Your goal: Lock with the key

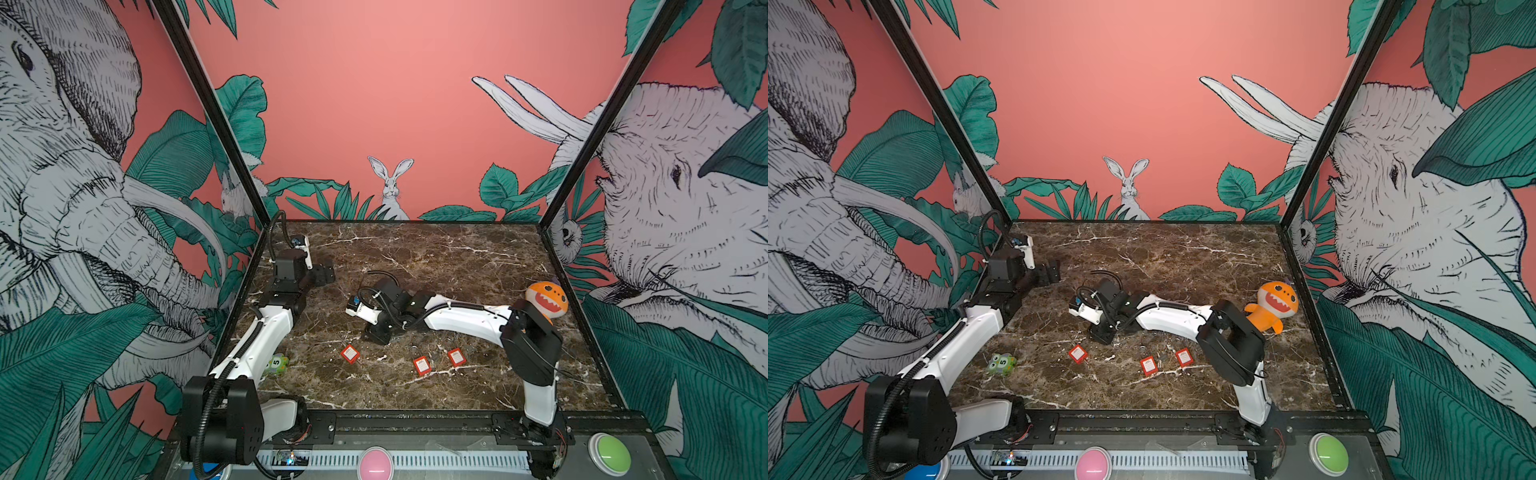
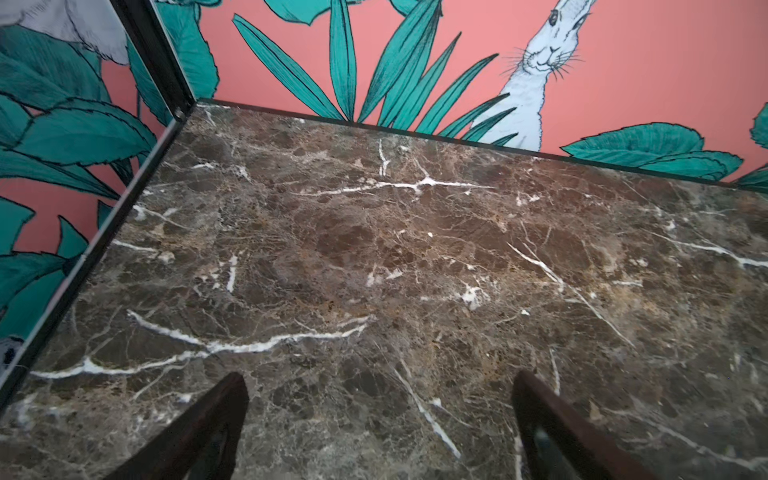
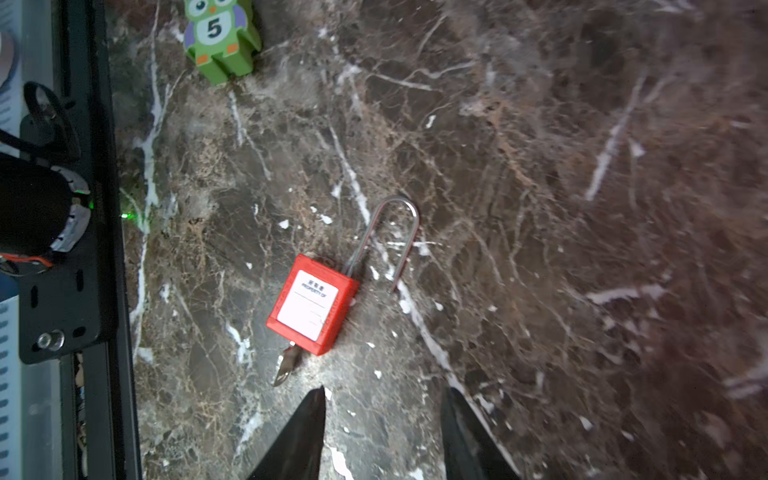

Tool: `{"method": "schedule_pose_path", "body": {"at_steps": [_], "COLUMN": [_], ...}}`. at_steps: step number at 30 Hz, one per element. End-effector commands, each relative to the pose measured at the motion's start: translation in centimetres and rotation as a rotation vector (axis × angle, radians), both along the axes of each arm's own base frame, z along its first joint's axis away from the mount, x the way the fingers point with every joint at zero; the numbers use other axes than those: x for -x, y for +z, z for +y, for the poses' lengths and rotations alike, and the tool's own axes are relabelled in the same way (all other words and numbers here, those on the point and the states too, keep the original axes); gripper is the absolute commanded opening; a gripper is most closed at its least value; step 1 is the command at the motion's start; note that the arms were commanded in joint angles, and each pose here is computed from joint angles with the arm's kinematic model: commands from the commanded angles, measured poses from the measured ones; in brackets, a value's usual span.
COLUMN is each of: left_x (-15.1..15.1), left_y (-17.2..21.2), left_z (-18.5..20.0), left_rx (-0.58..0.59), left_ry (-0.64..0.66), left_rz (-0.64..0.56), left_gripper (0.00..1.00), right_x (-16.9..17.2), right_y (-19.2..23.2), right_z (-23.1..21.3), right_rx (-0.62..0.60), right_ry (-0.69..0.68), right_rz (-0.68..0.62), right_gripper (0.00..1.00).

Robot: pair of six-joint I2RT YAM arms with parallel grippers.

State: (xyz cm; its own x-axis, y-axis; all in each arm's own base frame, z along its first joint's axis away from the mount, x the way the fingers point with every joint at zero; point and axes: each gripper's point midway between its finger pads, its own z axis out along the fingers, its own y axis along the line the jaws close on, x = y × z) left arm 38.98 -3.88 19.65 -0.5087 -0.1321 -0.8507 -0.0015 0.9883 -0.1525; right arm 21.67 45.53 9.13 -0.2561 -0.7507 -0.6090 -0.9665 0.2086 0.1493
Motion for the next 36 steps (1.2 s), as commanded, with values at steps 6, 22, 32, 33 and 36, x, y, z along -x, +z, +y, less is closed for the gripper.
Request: {"method": "schedule_pose_path", "body": {"at_steps": [6, 22, 32, 33, 36], "left_x": [0.5, 0.8, 1.1, 1.1, 1.1], "left_y": [0.3, -0.8, -0.9, -0.9, -0.8], "left_z": [-0.3, -0.1, 0.3, 0.3, 0.3], "left_rx": [0.029, -0.001, -0.016, -0.016, -0.012], "left_ry": [0.000, -0.010, 0.009, 0.009, 0.011], "left_rz": [0.024, 0.057, 0.059, 0.059, 0.057], "left_gripper": [1.00, 1.00, 0.99, 1.00, 1.00], "right_x": [2.4, 1.5, -0.7, -1.1, -2.2], "right_y": [-2.2, -5.3, -5.1, -4.9, -4.2], "right_z": [2.8, 3.3, 0.6, 0.3, -0.2], "right_rx": [0.101, 0.192, 0.272, 0.277, 0.282], "right_ry": [0.141, 0.132, 0.085, 0.078, 0.056], "right_rz": [-0.018, -0.107, -0.256, -0.268, -0.287], "right_gripper": [0.46, 0.50, 0.49, 0.48, 0.48]}}
